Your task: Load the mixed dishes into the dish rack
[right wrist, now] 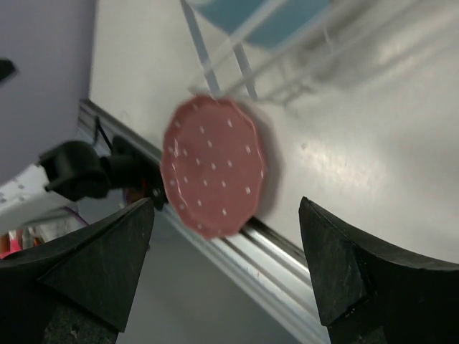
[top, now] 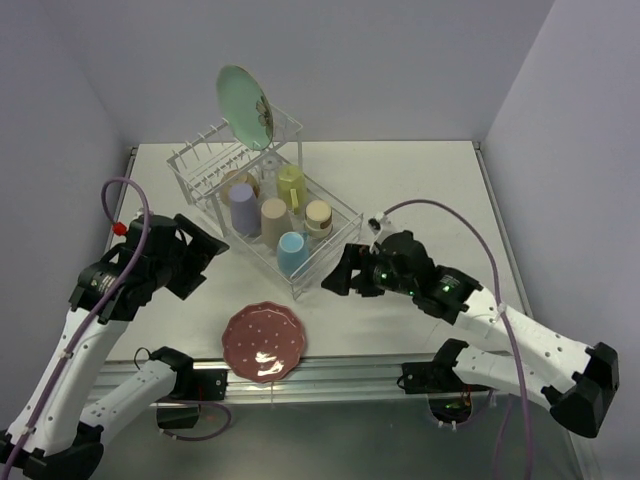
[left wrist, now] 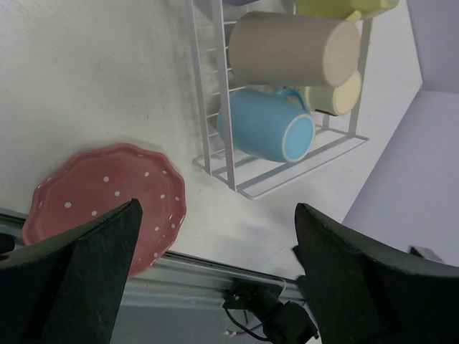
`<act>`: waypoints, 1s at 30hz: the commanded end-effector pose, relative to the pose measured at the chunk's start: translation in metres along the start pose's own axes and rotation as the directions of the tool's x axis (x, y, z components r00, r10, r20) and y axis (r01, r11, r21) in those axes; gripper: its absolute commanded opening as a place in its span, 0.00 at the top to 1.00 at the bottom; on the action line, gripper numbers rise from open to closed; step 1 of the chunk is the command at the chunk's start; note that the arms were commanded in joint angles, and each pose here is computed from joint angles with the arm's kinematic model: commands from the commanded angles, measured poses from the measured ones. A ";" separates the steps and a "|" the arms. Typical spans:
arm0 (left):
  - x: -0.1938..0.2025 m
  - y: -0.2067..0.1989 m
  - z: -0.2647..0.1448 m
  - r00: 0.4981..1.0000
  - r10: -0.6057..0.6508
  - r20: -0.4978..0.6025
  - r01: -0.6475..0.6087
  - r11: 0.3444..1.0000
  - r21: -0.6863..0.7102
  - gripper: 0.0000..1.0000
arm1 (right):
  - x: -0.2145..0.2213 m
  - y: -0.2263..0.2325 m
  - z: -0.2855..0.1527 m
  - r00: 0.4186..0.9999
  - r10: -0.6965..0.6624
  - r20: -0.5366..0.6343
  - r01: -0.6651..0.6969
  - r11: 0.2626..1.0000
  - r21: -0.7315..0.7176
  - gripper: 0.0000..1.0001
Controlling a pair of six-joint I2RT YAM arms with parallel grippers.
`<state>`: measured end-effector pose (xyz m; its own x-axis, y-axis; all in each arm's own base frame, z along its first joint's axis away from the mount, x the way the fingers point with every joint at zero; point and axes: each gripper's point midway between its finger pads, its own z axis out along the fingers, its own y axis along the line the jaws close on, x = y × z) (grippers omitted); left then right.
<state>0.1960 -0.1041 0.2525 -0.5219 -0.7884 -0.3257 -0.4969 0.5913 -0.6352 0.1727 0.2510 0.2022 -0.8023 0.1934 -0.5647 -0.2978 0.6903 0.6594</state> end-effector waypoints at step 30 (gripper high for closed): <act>0.009 0.006 -0.028 0.998 -0.041 -0.042 0.043 0.998 0.041 0.10 | 0.162 -0.028 0.127 0.967 -0.094 -0.237 0.183 0.903 0.388 0.66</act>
<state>0.1728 -0.1069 0.2536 -0.5428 -0.7993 -0.2578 -0.5055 0.5560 -0.6598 0.0996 0.3479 0.0192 -0.9005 -0.0973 -0.4239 -0.2531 0.9099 0.3287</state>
